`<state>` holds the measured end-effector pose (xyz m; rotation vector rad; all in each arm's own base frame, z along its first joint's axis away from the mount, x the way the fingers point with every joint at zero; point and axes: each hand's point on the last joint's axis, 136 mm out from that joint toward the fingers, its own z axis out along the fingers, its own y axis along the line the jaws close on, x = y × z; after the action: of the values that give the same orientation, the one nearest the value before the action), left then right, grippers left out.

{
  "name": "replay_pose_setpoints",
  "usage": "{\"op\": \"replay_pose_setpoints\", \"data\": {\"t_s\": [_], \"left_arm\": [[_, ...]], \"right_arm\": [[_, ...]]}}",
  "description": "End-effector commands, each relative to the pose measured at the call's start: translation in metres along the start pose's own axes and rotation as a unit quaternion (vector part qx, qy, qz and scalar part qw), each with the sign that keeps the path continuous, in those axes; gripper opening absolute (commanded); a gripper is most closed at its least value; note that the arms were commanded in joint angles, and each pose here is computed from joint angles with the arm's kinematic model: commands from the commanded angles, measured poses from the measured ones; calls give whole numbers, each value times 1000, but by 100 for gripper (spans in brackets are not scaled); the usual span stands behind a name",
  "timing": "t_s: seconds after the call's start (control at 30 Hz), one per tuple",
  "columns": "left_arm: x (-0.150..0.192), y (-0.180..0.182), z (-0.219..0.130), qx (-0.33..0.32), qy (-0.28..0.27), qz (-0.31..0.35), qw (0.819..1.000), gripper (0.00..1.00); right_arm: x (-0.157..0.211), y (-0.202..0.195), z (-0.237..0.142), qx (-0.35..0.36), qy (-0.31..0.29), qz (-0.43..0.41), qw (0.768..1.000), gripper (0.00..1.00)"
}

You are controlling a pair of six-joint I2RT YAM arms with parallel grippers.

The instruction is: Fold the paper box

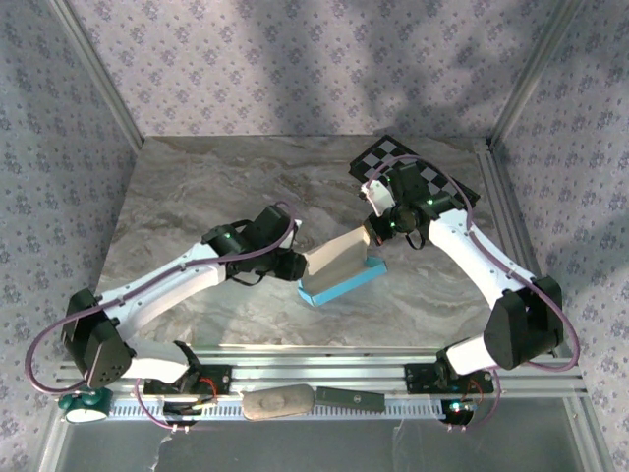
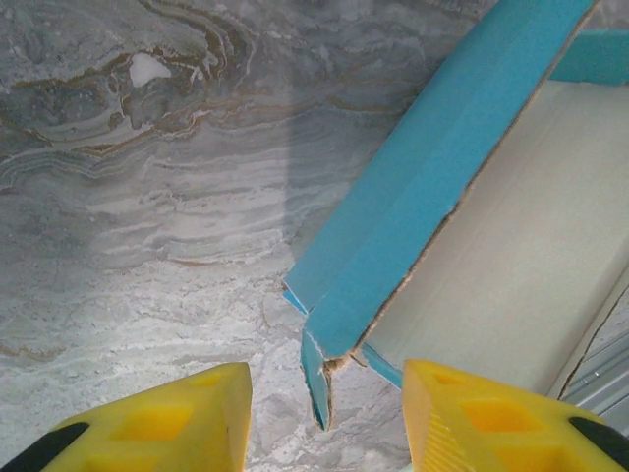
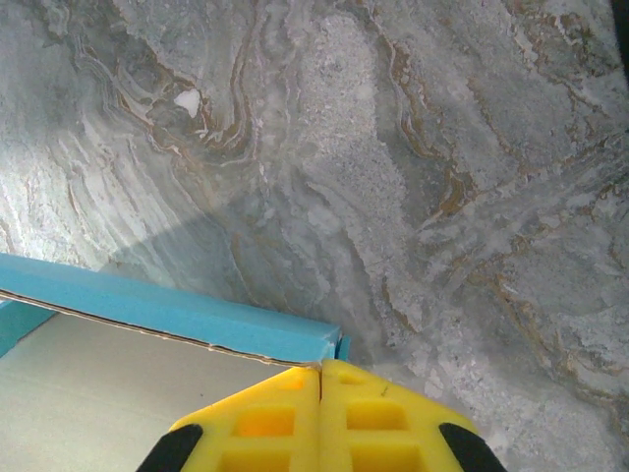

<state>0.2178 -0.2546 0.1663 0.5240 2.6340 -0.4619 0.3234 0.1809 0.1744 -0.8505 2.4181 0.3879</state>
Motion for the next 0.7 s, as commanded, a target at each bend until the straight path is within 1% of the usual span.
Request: {"op": "replay_pose_setpoints", "data": {"t_s": [0.0,0.03,0.1,0.2,0.27,0.33,0.37,0.4,0.47,0.53,0.6,0.67], "left_arm": [[-12,-29,-33,29,-46,29,998,44],[-10,-37,-38,30,-49,43,997,42],[2,-61,-50,43,-51,84,994,34],[30,-114,-60,113,-48,140,982,26],[48,-132,-59,127,-42,152,979,24],[63,-134,-47,118,-29,136,983,24],[63,-138,-40,124,-32,122,984,27],[64,-135,-32,109,-33,107,988,28],[58,-127,-22,85,-56,80,992,28],[46,-123,-21,74,-90,55,992,36],[38,-124,-17,66,-109,54,990,40],[35,-122,-5,40,-108,68,991,41]], "right_arm": [[13,-1,1,5,10,9,1000,0],[14,-1,1,5,10,9,1000,0],[16,-2,3,6,11,9,1000,0],[18,-3,3,7,13,10,1000,0],[17,-3,1,8,10,10,1000,0],[19,-4,0,9,11,11,1000,0],[18,-4,0,9,10,12,1000,0],[18,-4,-1,9,10,12,1000,0],[19,-3,-1,8,11,13,1000,0],[19,-4,-2,10,14,14,1000,0],[19,-3,-2,10,15,15,1000,0],[18,-3,-3,9,14,15,1000,0]]}}
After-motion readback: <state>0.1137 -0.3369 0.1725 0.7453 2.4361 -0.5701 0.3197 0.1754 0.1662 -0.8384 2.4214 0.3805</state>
